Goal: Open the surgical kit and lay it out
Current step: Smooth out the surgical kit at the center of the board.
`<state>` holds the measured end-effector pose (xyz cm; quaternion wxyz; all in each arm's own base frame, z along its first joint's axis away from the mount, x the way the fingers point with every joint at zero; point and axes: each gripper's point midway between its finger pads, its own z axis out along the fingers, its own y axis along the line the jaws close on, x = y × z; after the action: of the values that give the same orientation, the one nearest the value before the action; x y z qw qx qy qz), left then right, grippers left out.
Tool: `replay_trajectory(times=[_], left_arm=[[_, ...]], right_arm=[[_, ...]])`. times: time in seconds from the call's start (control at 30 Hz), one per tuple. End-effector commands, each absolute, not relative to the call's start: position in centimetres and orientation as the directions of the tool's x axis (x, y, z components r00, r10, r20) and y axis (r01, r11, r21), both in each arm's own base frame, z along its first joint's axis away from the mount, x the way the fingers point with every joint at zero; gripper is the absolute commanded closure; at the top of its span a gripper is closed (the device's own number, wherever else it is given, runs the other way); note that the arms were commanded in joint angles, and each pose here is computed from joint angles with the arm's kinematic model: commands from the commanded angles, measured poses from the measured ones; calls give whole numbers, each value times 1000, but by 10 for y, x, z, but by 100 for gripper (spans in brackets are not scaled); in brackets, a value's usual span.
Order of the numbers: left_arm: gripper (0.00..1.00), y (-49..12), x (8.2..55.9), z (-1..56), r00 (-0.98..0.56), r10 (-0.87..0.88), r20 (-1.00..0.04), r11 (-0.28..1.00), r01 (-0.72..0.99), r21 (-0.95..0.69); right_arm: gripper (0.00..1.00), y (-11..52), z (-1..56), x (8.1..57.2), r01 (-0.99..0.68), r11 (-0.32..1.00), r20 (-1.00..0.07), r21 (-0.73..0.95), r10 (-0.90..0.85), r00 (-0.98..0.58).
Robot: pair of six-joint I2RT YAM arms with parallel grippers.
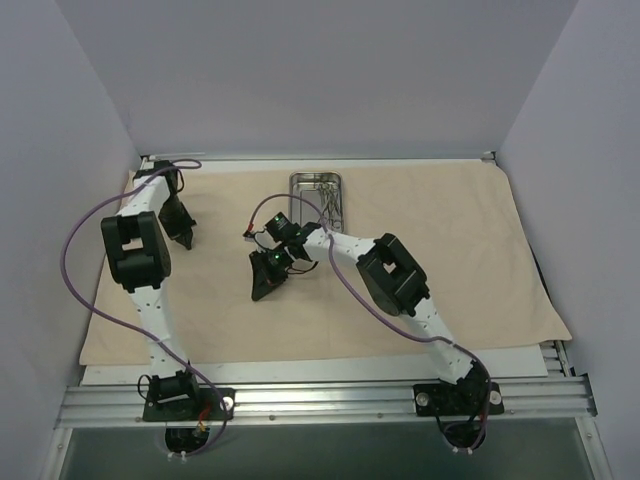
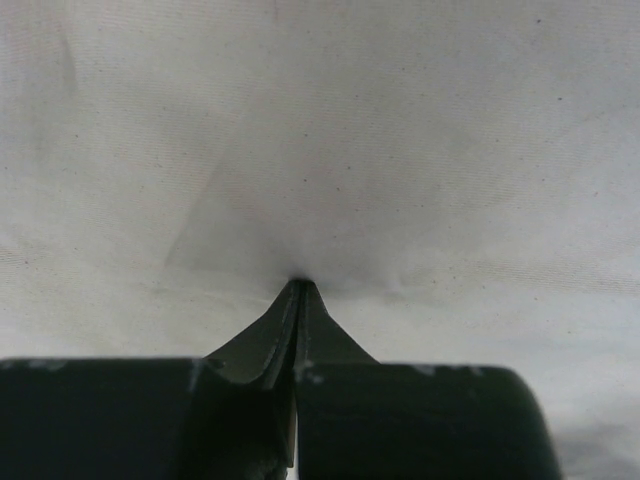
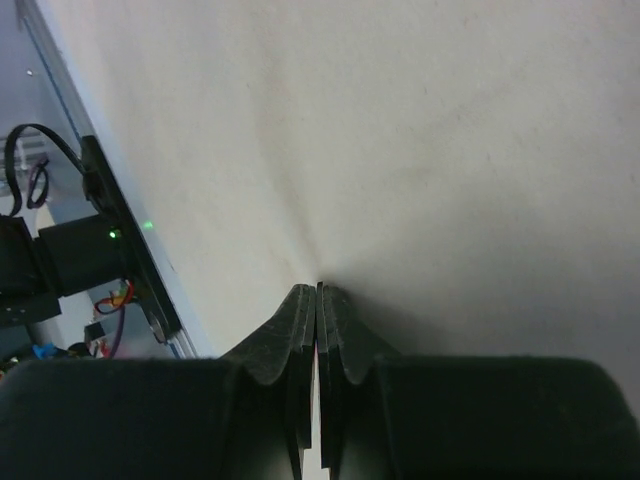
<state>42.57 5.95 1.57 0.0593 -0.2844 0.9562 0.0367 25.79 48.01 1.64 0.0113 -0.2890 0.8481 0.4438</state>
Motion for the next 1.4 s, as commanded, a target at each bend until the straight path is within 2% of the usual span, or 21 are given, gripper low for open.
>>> replay_trajectory(times=[0.0, 0.07, 0.17, 0.27, 0.33, 0.37, 0.43, 0.47, 0.57, 0.63, 0.77, 0.87, 0.93, 1.03, 1.1, 1.2, 1.37], left_arm=[[98, 77, 436, -14, -847, -516, -131, 843, -529, 96], [98, 79, 442, -11, -844, -520, -134, 841, -533, 94], [98, 78, 450, 6, -826, -537, -171, 831, -553, 59], [98, 71, 459, 38, -795, -558, -237, 820, -573, -7], [94, 65, 459, 50, -775, -580, -251, 807, -589, -46], [83, 56, 462, 65, -769, -585, -260, 808, -580, -103], [77, 49, 463, 76, -759, -591, -274, 805, -576, -140], [70, 42, 464, 86, -756, -590, -282, 807, -565, -174], [69, 30, 461, 91, -756, -595, -273, 803, -555, -216], [68, 27, 456, 83, -761, -600, -249, 800, -561, -215], [68, 21, 442, 75, -775, -594, -217, 804, -558, -206], [66, 12, 432, 78, -787, -577, -220, 815, -535, -225], [60, 0, 431, 87, -796, -558, -235, 825, -499, -267], [50, -21, 424, 92, -823, -520, -228, 843, -451, -293], [48, -33, 422, 95, -839, -493, -231, 857, -422, -295], [47, -60, 421, 102, -866, -441, -236, 879, -364, -307], [46, -104, 439, 111, -893, -383, -236, 883, -279, -378]], right_arm=[[100, 442, 17, 257, -563, 531, -266, 633, -533, -803], [100, 436, 31, 262, -570, 542, -284, 617, -523, -804], [100, 425, 78, 285, -598, 562, -399, 571, -447, -801], [100, 378, 118, 320, -522, 664, -465, 535, -284, -838], [100, 324, 135, 341, -419, 736, -471, 531, -155, -869], [100, 299, 138, 352, -357, 788, -476, 502, -92, -875], [100, 232, 141, 365, -217, 856, -460, 470, 27, -888], [100, 205, 150, 370, -174, 882, -486, 437, 70, -871], [100, 103, 130, 370, 64, 954, -452, 291, 197, -870], [100, 44, 120, 360, 209, 947, -413, 242, 295, -861], [100, -32, 105, 337, 381, 919, -379, 105, 391, -839], [100, -55, 88, 319, 430, 903, -338, 11, 408, -848], [89, -56, 86, 318, 414, 910, -352, 1, 387, -852], [80, -70, 78, 304, 468, 880, -331, -75, 421, -845], [79, -84, 68, 286, 502, 856, -307, -125, 448, -840], [83, -102, 65, 284, 542, 825, -301, -161, 482, -823], [89, -118, 41, 273, 607, 784, -233, -133, 571, -787]])
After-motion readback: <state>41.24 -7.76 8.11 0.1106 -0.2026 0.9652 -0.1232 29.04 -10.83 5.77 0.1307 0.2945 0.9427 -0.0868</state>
